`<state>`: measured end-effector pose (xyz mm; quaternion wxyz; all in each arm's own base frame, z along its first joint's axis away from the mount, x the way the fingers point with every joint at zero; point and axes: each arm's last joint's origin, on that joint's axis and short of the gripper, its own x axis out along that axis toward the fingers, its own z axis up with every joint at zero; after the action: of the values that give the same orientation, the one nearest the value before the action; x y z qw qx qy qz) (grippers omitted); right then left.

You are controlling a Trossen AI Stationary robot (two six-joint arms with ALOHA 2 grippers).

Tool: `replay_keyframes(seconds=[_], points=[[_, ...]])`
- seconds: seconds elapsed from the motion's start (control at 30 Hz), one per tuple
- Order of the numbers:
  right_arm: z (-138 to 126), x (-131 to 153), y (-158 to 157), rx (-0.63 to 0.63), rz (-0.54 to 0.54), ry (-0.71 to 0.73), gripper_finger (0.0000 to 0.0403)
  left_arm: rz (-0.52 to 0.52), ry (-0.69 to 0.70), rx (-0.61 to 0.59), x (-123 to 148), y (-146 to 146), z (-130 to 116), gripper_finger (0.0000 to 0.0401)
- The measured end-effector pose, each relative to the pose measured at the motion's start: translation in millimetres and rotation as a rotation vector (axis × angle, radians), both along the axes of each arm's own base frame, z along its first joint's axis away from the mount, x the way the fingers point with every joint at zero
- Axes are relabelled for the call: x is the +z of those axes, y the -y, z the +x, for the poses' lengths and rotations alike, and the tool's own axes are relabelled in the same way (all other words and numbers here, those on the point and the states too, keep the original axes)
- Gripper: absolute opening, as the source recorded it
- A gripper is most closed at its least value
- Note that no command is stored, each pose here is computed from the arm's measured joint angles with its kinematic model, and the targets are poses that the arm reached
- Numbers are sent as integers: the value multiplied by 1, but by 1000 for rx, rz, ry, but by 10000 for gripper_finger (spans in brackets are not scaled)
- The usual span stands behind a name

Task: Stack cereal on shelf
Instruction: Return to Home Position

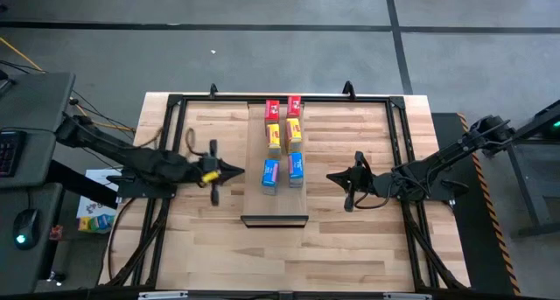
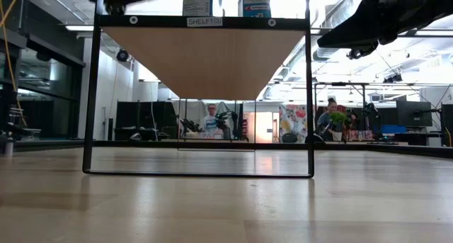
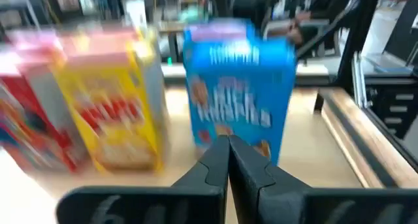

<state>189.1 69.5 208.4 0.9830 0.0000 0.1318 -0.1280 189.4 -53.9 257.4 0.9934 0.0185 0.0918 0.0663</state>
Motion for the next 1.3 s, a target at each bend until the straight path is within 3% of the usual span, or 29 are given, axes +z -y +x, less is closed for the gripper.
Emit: replay_keyframes(seconds=[0.13, 0.23, 0.47, 0.73, 1.0, 1.3], points=[[0, 0, 0, 0, 0, 0, 0, 119, 74, -7, 19, -11, -20, 0], [0, 0, 0, 0, 0, 0, 0, 128, 114, -25, 21, -21, -31, 0], [0, 0, 0, -6, -2, 2, 0, 87, 171, 48, -5, -44, -58, 0], [0, 2, 0, -7, 5, 17, 0, 17, 232, -91, -42, -49, -76, 0], [0, 2, 0, -6, 1, 16, 0, -51, 230, -107, -84, -50, -81, 0], [-1, 3, 0, 12, -8, 9, 0, -30, 212, -152, -86, -49, -83, 0]])
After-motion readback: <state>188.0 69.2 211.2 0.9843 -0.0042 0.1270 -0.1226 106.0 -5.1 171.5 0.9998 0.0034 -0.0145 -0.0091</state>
